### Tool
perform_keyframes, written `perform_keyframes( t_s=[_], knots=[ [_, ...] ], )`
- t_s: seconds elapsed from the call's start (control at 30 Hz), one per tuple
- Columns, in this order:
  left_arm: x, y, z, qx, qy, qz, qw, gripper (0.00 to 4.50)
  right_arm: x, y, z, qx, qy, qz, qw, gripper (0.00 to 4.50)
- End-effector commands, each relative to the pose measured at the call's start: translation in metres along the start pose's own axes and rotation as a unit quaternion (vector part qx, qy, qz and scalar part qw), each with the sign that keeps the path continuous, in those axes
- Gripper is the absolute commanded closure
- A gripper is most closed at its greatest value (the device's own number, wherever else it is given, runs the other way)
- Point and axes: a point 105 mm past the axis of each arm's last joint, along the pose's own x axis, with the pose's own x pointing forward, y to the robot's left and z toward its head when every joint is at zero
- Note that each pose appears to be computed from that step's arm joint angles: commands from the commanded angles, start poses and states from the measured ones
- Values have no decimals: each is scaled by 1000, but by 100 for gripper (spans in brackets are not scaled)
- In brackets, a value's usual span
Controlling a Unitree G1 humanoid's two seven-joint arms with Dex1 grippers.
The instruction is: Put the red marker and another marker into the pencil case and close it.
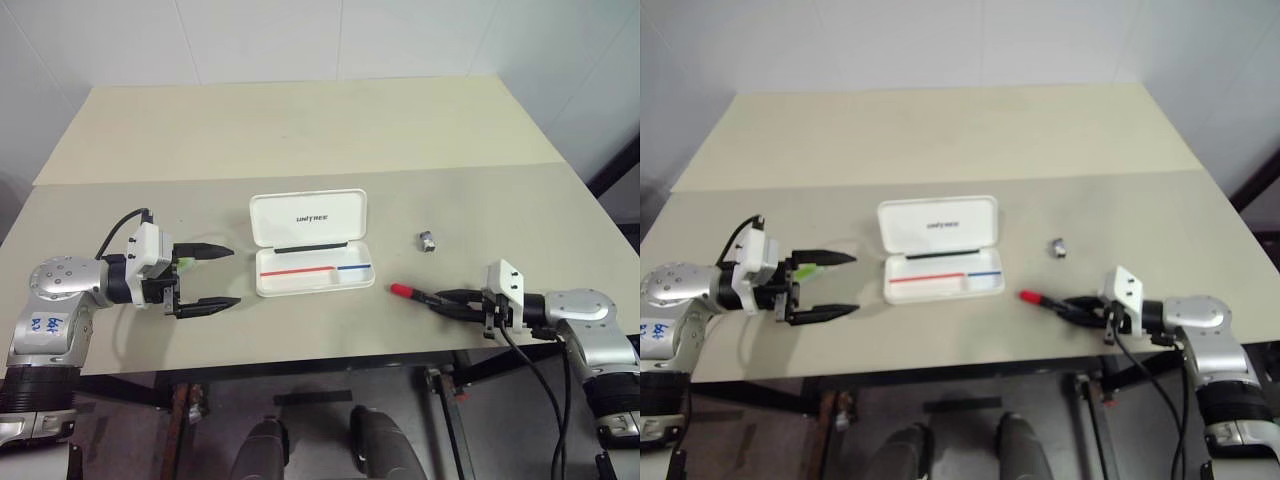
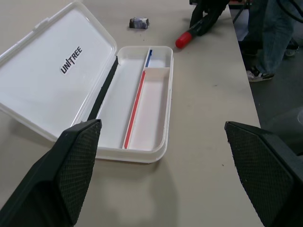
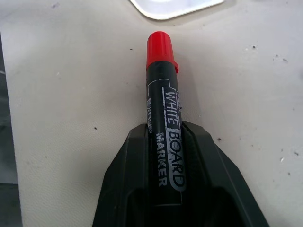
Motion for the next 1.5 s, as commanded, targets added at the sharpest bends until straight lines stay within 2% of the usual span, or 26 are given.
perform_keyframes(
  t_s=[0.03, 0.1, 0.27, 0.37, 0.5, 0.8, 1.0, 1.2, 1.23, 1.3, 1.4, 1.5],
  knots=[
    [-6, 5, 10, 18, -10, 12, 1000, 4, 5, 2, 6, -17, -13, 7, 1000, 388],
    [-6, 6, 10, 18, -11, 13, 1000, 4, 7, 4, 14, -31, -24, 15, 999, 388],
    [-9, 7, 8, 19, -8, 19, 1000, 4, 9, 1, 62, -75, -76, 34, 994, 388],
    [-11, 6, 5, 14, -6, 23, 1000, 4, 26, -3, 110, -116, -125, 48, 984, 388],
    [-10, 4, 1, 11, -5, 24, 1000, 4, 60, 6, 134, -141, -146, 91, 975, 388],
    [-7, 2, -2, 9, -7, 33, 999, 4, 139, -9, 144, -208, -113, 81, 968, 388],
    [-7, -1, -3, 8, -8, 37, 999, 4, 156, -11, 146, -234, -106, 86, 963, 388],
    [-7, -4, -4, 4, -10, 46, 999, 4, 165, -10, 132, -258, -82, 98, 958, 388],
    [-6, -4, -4, 4, -10, 47, 999, 4, 166, -11, 132, -264, -82, 93, 957, 313],
    [-5, -4, -4, 4, -13, 47, 999, 4, 166, -13, 131, -271, -83, 85, 955, 253],
    [-3, -5, -4, 3, -15, 47, 999, 4, 167, -13, 138, -274, -103, 76, 953, 138],
    [-2, -5, -4, 3, -16, 47, 999, 4, 164, -10, 156, -270, -146, 78, 949, 24]
  ],
)
